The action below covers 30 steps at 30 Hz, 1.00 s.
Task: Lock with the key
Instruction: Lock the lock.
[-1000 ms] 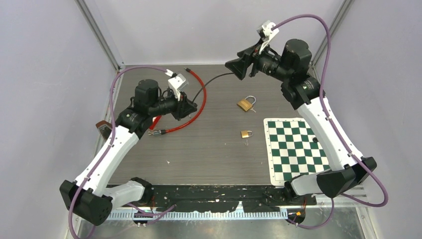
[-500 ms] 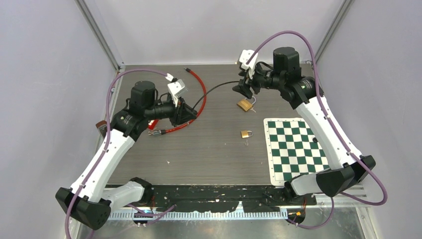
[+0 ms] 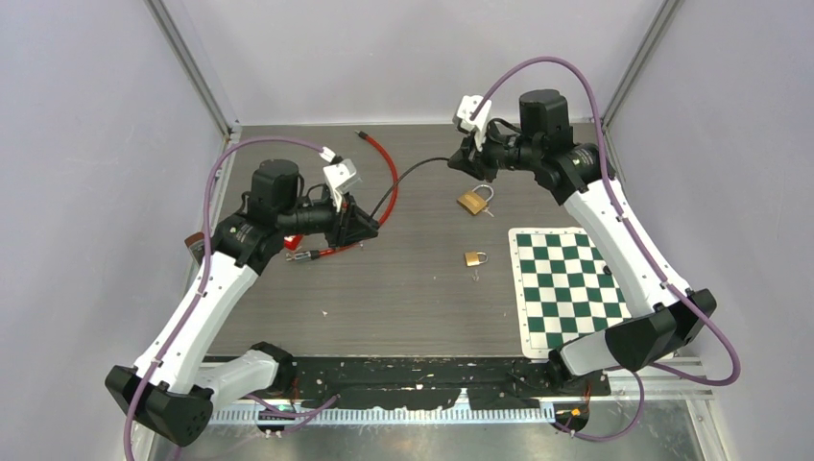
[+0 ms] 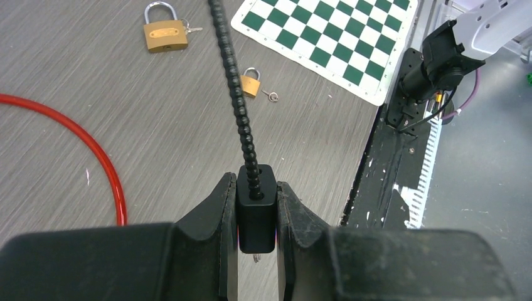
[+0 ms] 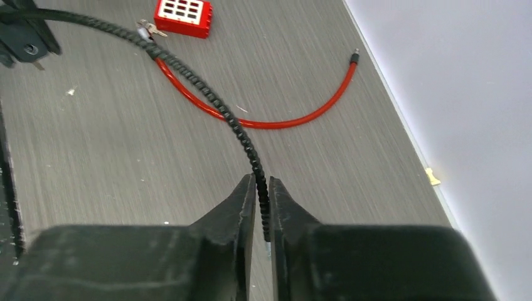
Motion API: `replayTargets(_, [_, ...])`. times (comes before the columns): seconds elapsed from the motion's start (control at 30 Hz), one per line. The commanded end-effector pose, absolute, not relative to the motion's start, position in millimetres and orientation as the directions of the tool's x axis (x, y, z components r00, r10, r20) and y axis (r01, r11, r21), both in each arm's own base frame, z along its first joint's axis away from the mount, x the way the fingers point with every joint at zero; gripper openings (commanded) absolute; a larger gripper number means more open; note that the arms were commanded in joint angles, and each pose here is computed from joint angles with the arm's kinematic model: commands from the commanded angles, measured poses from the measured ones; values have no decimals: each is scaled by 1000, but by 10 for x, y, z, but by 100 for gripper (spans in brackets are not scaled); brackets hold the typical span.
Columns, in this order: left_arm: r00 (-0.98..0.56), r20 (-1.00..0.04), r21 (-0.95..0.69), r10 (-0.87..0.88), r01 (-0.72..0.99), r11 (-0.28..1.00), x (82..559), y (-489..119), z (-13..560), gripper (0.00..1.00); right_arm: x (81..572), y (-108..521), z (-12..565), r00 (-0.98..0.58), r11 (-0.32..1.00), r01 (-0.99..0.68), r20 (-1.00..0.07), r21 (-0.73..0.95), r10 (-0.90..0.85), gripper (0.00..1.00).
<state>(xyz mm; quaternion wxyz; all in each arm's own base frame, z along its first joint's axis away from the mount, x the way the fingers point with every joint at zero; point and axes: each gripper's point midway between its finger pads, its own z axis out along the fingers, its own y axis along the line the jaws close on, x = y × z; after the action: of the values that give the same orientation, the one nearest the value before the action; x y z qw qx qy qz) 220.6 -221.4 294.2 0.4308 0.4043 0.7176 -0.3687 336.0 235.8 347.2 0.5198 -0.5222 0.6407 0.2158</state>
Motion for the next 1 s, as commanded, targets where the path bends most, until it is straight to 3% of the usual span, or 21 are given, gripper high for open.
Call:
replayTargets(0.0, [-216, -954, -129, 207, 921, 367, 2181, -2260, 3280, 0, 3313, 2484, 3790, 129, 357, -897, -925, -263, -358, 8])
replayTargets(0.23, [-156, -983, -111, 98, 925, 364, 2280, -2355, 3482, 0, 3093, 2666, 3916, 55, 329, -937, -980, -116, -191, 5])
replayTargets(0.37, [-103, -994, -105, -26, 933, 344, 2334, -2444, 3702, 0, 2924, 2776, 4217, 36, 323, -946, -999, -23, 37, 5])
replayTargets(0.5, [37, -980, -33, -196, 938, 345, 2371, -2469, 3988, 0, 2631, 2814, 4596, 35, 265, -963, -962, 40, 271, 5])
replayTargets(0.63, [51, -979, -7, -198, 960, 279, 2349, -2550, 4035, 0, 2374, 2865, 4889, 28, 177, -983, -905, 52, 424, 5])
replayTargets(0.97, [108, -973, 71, -205, 982, 177, 2208, -2615, 4123, 0, 2092, 3175, 4908, 32, 96, -995, -891, 13, 453, 5])
